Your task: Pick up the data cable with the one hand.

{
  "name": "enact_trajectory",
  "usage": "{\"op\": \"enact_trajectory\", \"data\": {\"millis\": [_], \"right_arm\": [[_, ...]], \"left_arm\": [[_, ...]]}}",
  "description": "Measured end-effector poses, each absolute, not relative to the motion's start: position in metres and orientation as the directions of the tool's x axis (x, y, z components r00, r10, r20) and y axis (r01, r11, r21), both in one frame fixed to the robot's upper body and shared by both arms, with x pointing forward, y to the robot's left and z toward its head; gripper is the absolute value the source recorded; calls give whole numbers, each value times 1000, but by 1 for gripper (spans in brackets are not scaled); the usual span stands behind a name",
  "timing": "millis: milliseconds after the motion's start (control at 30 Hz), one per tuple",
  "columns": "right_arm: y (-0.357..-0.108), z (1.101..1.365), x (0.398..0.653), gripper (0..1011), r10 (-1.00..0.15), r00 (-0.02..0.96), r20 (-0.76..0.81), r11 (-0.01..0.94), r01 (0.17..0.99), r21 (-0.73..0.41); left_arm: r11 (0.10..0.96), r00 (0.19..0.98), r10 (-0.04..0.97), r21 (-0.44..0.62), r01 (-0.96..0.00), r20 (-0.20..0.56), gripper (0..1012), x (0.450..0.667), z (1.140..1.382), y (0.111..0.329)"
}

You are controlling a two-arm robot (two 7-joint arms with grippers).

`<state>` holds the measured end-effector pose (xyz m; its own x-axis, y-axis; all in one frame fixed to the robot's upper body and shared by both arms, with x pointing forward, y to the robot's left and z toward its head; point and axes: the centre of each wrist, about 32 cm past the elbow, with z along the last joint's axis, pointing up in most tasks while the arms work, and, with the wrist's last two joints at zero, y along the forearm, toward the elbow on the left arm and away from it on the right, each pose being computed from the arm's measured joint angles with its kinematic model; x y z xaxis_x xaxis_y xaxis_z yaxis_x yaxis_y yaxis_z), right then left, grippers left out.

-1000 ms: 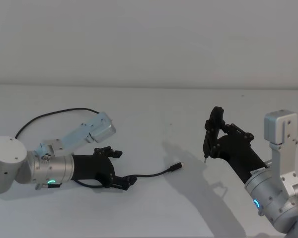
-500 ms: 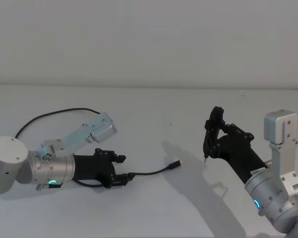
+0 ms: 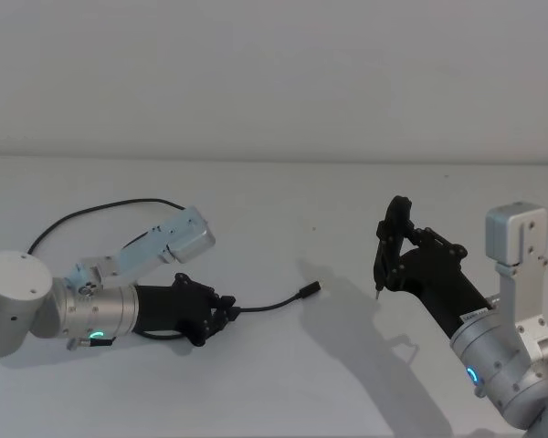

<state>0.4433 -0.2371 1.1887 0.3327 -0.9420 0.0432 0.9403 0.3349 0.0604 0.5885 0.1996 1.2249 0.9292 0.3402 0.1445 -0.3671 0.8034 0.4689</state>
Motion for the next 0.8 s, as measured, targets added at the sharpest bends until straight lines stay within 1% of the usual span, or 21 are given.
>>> {"op": "enact_trajectory", "data": {"millis": [33, 67, 133, 200, 500, 633, 800], "right_arm": [[-237, 1189, 443, 275, -942, 333, 43, 335, 940, 60], [-237, 1189, 443, 275, -942, 333, 43, 335, 940, 60], [-237, 1189, 443, 275, -942, 333, 43, 335, 940, 60], [-237, 1189, 443, 274, -942, 333, 43, 335, 940, 60], [-237, 1189, 443, 274, -942, 332, 43, 334, 940, 61], [-239, 1192, 444, 274, -941, 336, 47, 339, 938, 72], [-242, 1198, 445, 274, -936, 350, 37, 352, 931, 101]], "left_arm": [[803, 929, 340, 469, -367, 144, 126, 588, 1225, 200], [803, 929, 340, 469, -367, 144, 126, 588, 1225, 200], [804, 929, 340, 469, -367, 144, 59, 588, 1225, 200], [803, 929, 340, 469, -367, 144, 43, 588, 1225, 200], [805, 929, 339, 465, -368, 147, 44, 588, 1225, 200], [813, 927, 338, 446, -374, 161, 44, 587, 1225, 201], [834, 922, 332, 395, -385, 197, 44, 585, 1228, 203]]}}
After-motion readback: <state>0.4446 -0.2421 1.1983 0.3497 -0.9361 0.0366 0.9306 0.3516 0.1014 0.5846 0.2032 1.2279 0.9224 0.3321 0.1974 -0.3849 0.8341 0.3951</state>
